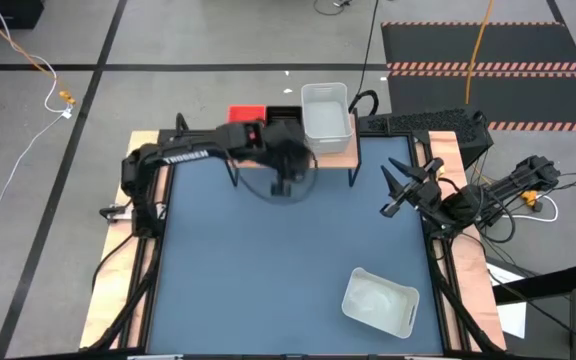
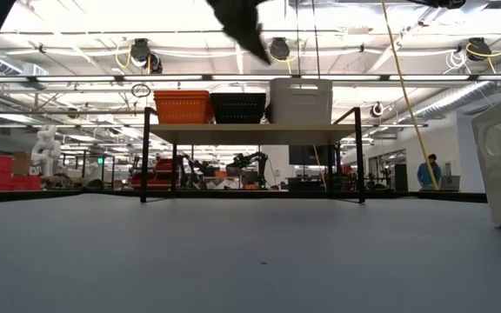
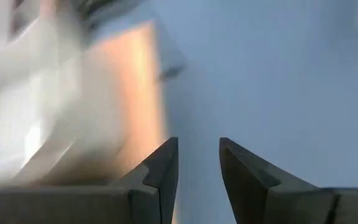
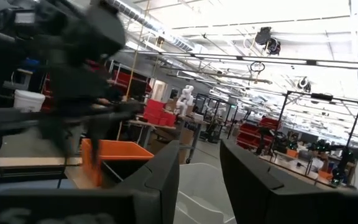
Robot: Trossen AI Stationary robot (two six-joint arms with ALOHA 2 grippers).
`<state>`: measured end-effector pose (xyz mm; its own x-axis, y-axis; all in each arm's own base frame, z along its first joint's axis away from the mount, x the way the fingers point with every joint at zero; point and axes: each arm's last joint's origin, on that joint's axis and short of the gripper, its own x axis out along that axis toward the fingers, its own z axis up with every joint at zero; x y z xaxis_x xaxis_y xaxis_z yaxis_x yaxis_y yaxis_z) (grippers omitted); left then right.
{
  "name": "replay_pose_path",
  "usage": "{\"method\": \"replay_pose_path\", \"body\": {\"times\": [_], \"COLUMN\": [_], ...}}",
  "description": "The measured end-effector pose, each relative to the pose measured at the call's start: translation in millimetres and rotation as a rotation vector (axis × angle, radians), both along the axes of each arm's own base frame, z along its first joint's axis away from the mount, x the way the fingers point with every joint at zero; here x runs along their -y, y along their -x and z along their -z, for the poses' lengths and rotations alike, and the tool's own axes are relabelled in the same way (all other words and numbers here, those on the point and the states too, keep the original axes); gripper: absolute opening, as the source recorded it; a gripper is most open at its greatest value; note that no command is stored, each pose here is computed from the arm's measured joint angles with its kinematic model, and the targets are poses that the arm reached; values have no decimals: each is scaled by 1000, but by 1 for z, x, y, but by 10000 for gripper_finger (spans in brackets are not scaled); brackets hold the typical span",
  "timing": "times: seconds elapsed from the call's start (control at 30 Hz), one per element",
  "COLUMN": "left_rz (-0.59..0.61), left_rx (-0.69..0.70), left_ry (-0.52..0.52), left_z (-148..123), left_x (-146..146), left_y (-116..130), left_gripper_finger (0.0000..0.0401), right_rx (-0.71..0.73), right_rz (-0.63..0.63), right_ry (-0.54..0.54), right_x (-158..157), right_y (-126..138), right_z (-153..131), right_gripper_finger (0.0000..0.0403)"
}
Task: Stack baskets on shelf by color
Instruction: Stack the gray bin on top of the other gray bins on the shelf
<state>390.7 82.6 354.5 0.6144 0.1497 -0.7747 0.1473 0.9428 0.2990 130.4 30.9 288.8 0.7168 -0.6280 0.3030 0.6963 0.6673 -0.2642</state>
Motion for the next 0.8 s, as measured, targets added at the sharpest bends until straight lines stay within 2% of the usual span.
{"method": "replay_pose_path", "body": {"times": [0.17, 0.33, 0.5, 0.67, 0.8], "left_rz": [329, 544, 732, 832, 824], "left_rx": [127, 322, 335, 335, 371], "left_ry": [76, 3, -81, -49, 27], "left_z": [27, 63, 104, 135, 151], "left_x": [58, 119, 171, 199, 201], "left_y": [-44, -85, -100, -107, -116], "left_gripper_finger": [120, 120, 120, 120, 120], "right_rx": [0, 37, 62, 51, 53], "right_rz": [4, -14, -31, -32, -39], "right_ry": [8, -32, -66, -63, -74], "right_x": [0, 1, 0, -1, -2], "right_y": [1, 1, 0, -2, -4], "right_z": [-1, -1, 0, 1, 3], "right_gripper_finger": [109, 109, 109, 109, 109]}}
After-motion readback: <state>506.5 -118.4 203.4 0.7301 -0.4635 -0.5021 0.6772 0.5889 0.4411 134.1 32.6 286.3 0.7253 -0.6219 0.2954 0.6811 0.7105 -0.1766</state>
